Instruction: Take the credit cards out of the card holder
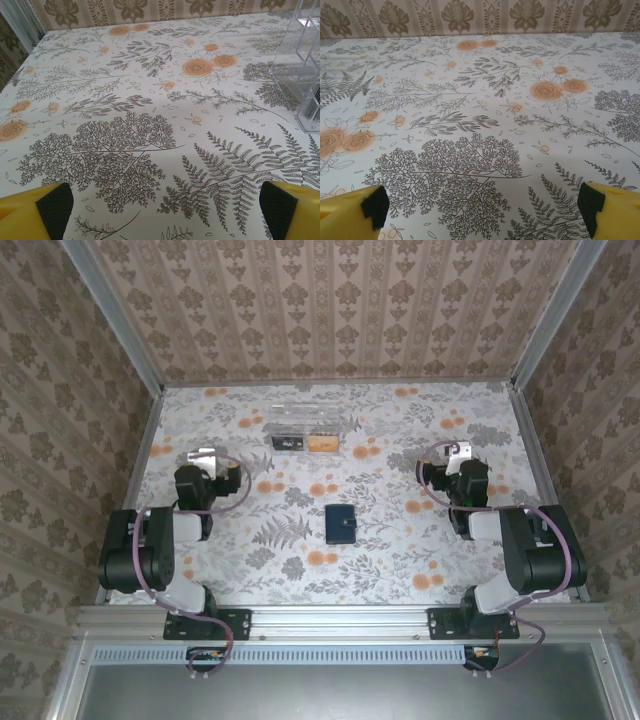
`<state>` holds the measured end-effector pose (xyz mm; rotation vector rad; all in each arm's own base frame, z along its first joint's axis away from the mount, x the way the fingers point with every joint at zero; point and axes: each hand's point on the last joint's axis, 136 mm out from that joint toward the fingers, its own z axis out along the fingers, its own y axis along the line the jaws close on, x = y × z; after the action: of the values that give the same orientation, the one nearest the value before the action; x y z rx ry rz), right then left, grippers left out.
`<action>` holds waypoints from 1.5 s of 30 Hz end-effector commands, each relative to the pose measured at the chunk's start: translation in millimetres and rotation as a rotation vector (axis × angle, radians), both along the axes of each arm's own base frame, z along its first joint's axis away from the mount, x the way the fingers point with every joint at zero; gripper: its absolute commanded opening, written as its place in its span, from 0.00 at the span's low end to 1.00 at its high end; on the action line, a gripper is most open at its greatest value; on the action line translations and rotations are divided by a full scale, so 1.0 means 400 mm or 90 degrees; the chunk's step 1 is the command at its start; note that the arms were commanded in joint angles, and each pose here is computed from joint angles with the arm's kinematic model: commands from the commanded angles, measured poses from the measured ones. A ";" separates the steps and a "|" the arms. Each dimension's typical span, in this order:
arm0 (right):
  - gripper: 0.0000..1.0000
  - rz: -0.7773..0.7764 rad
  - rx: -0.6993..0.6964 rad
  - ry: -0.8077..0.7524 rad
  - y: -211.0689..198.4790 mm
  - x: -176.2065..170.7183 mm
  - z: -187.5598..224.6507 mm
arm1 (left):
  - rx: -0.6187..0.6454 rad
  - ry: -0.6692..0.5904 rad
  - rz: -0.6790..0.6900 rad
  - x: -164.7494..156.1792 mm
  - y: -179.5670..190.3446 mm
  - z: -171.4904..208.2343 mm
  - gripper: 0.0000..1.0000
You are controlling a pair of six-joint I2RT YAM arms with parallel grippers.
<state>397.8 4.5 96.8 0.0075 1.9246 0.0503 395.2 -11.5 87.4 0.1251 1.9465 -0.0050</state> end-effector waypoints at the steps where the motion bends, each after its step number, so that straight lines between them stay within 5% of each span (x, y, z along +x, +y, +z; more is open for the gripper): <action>1: 1.00 0.012 -0.003 -0.005 0.004 0.004 0.005 | 0.006 -0.012 -0.008 0.010 0.001 0.018 1.00; 22: 1.00 -0.010 0.000 -0.002 -0.011 0.007 0.005 | 0.006 -0.009 0.001 0.011 0.005 0.016 1.00; 26: 1.00 -0.014 -0.001 -0.005 -0.013 0.004 0.006 | 0.008 -0.004 0.036 0.019 0.028 0.042 1.00; 29: 1.00 -0.025 -0.005 -0.012 -0.017 -0.007 0.049 | 0.012 0.060 0.153 0.016 0.099 0.092 1.00; 33: 1.00 -0.092 0.044 0.034 -0.045 -0.028 0.134 | -0.053 0.099 0.353 -0.030 0.193 0.208 1.00; 37: 1.00 -0.133 0.126 -0.010 -0.054 -0.059 0.230 | -0.203 0.130 0.454 -0.093 0.202 0.267 1.00; 41: 1.00 -0.302 0.288 -0.042 -0.126 -0.139 0.285 | -0.328 0.151 0.376 -0.118 0.126 0.280 1.00; 45: 1.00 -0.214 0.323 -0.032 -0.065 -0.174 0.354 | -0.348 0.151 0.272 -0.158 0.013 0.295 1.00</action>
<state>342.3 -28.5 239.0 0.5611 1.7354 0.2128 355.1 30.1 224.3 -0.6908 1.9962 -0.1347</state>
